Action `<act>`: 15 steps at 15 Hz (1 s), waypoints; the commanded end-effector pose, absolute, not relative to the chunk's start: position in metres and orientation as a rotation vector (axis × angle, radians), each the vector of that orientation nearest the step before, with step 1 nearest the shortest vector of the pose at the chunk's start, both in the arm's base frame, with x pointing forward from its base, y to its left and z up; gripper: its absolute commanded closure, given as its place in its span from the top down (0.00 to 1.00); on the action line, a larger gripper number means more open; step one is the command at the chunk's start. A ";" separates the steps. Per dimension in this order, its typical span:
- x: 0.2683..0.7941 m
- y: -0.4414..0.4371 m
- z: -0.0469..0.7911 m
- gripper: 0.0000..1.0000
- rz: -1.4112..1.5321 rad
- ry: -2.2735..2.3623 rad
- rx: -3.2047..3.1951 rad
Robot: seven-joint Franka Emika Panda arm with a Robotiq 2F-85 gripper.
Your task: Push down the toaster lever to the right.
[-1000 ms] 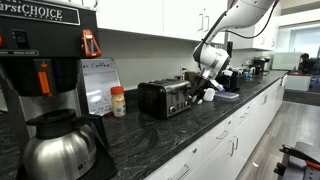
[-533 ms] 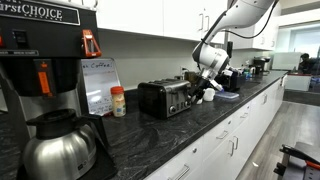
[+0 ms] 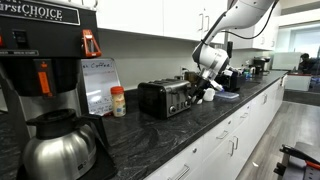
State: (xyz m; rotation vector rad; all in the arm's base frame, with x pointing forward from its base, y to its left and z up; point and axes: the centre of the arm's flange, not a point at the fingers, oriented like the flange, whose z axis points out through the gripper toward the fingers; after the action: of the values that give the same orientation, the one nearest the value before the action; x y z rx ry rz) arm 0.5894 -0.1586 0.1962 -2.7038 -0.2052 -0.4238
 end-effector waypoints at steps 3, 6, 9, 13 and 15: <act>0.591 -0.159 0.191 1.00 -0.458 -0.234 -2.714; 0.595 -0.155 0.192 1.00 -0.472 -0.253 -2.718; 0.598 -0.154 0.192 1.00 -0.491 -0.242 -2.737; 0.597 -0.157 0.192 1.00 -0.526 -0.220 -2.791; 0.598 -0.159 0.192 1.00 -0.537 -0.214 -2.804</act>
State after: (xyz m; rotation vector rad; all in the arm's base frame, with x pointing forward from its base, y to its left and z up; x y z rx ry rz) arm 0.5967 -0.1579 0.1975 -2.7769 -0.2139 -0.5093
